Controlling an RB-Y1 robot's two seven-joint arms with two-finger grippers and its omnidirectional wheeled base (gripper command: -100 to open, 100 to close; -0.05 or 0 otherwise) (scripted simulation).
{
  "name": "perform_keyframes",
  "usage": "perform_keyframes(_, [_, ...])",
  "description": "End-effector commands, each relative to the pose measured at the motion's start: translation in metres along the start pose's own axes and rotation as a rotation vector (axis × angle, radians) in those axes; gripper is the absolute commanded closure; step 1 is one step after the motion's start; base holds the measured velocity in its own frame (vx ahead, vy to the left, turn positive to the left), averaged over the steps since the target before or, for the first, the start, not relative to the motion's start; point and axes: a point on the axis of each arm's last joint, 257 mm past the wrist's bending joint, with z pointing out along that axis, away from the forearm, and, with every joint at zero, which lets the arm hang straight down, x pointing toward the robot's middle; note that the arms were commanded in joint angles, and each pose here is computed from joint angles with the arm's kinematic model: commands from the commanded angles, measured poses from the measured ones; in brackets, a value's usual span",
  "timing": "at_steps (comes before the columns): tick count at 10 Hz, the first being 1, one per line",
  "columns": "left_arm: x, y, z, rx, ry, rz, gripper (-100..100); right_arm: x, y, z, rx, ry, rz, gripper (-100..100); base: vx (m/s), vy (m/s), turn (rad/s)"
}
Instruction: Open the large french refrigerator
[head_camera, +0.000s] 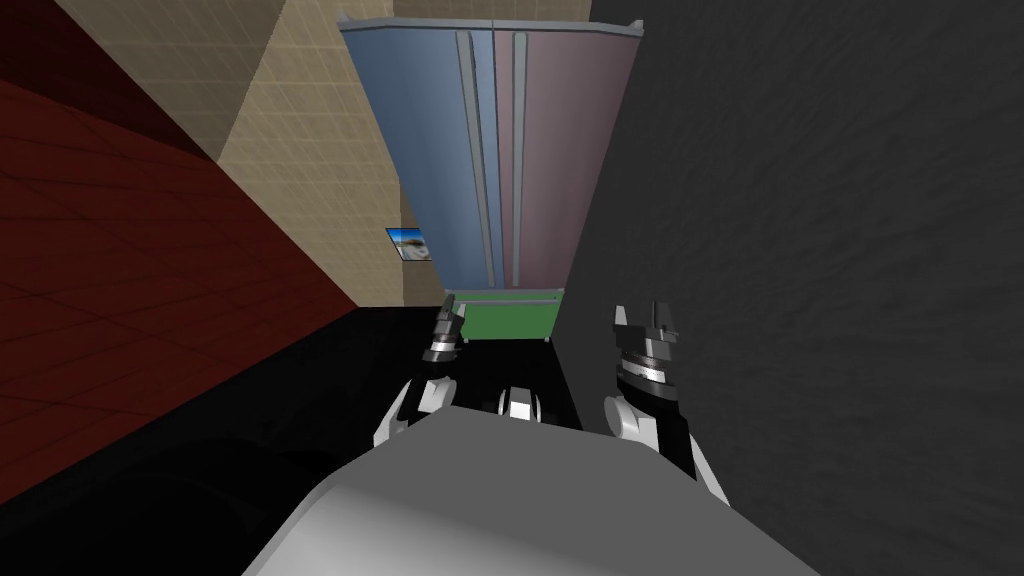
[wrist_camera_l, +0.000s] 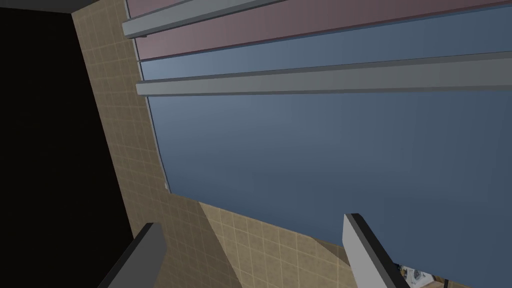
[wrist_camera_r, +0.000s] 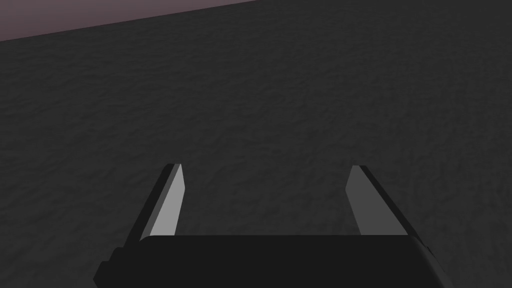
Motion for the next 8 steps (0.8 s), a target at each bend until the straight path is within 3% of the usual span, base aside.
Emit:
perform_keyframes(1, [-0.003,0.022,-0.007,-0.017,0.016,0.019,-100,0.0,0.0,0.0,0.0,0.0,0.0,0,0.108,0.054,-0.006])
perform_keyframes(8, [-0.01,0.071,-0.024,-0.069,0.025,0.045,-100,0.0,0.0,0.0,0.0,0.0,0.0,0,0.076,0.032,-0.003])
